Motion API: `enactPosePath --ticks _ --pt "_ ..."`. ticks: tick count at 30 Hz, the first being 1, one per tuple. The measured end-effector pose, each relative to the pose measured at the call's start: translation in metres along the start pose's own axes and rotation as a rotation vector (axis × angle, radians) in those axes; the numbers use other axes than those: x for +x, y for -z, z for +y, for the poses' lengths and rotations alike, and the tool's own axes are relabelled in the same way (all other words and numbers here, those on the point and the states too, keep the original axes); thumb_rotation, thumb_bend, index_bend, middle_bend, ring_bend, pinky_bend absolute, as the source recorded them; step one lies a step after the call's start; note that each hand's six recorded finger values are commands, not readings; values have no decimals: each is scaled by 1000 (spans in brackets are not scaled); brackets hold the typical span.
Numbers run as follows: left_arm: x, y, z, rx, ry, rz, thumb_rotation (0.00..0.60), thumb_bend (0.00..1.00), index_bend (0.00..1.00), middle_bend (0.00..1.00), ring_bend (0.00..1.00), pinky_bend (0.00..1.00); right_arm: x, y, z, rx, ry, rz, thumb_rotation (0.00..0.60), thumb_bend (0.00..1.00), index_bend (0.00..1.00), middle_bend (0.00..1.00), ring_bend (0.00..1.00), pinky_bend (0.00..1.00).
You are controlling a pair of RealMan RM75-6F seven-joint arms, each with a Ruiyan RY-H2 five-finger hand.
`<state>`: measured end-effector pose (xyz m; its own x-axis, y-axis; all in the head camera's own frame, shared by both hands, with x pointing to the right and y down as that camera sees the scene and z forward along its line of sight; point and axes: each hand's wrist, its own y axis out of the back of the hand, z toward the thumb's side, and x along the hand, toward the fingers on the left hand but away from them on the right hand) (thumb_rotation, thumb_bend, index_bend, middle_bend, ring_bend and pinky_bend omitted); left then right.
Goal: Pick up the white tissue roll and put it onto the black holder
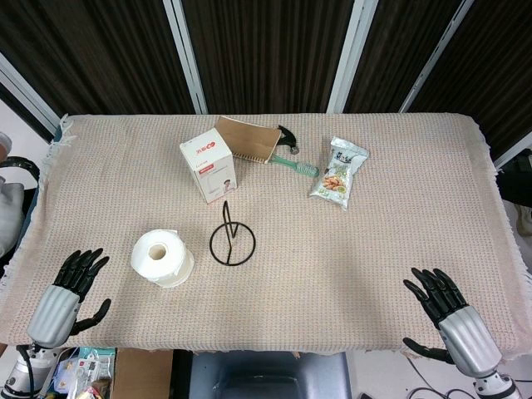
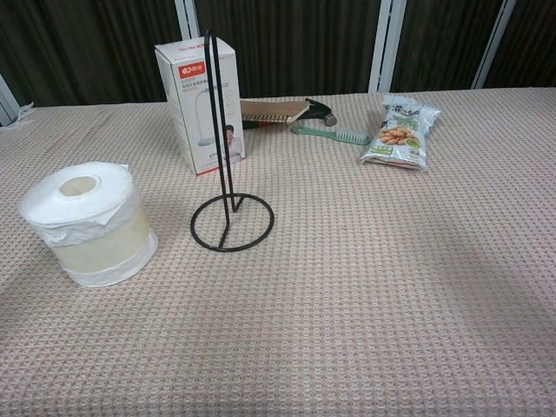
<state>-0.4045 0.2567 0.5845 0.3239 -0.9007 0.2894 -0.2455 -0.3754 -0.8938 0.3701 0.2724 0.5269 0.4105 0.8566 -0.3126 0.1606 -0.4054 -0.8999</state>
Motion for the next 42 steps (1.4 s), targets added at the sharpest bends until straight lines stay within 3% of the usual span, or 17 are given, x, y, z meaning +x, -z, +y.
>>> enactPosePath --ticks 4,9,16,22,30,33,37,40,42 --pt "2 -1 -3 -56 13 -4 600 386 0 0 0 15 1 0 1 -8 3 1 600 119 0 0 0 0" --pt "10 -2 -16 -245 39 -6 600 355 0 0 0 1 2 1 3 -19 4 -2 600 119 0 0 0 0" --pt "37 6 -65 -476 93 30 600 328 0 0 0 0 2 1 5 -38 1 -1 600 119 0 0 0 0" --pt "60 -1 -94 -540 120 41 600 327 0 0 0 0 2 2 4 -46 -11 -5 600 119 0 0 0 0" --pt "76 -2 -114 -584 105 98 600 324 0 0 0 21 2 3 4 -46 -15 -14 600 119 0 0 0 0" --pt "81 -3 -121 -618 88 129 600 322 0 0 0 118 2 3 5 -45 -15 -15 600 119 0 0 0 0" --pt "88 -1 -127 -652 60 175 600 357 10 24 48 336 2 3 4 -48 -22 -12 600 119 0 0 0 0" --pt "94 2 -129 -674 25 214 600 445 210 292 311 560 3 3 5 -49 -21 -13 600 119 0 0 0 0" --pt "96 2 -129 -669 5 229 600 569 364 458 457 688 3 3 5 -49 -21 -15 600 119 0 0 0 0"
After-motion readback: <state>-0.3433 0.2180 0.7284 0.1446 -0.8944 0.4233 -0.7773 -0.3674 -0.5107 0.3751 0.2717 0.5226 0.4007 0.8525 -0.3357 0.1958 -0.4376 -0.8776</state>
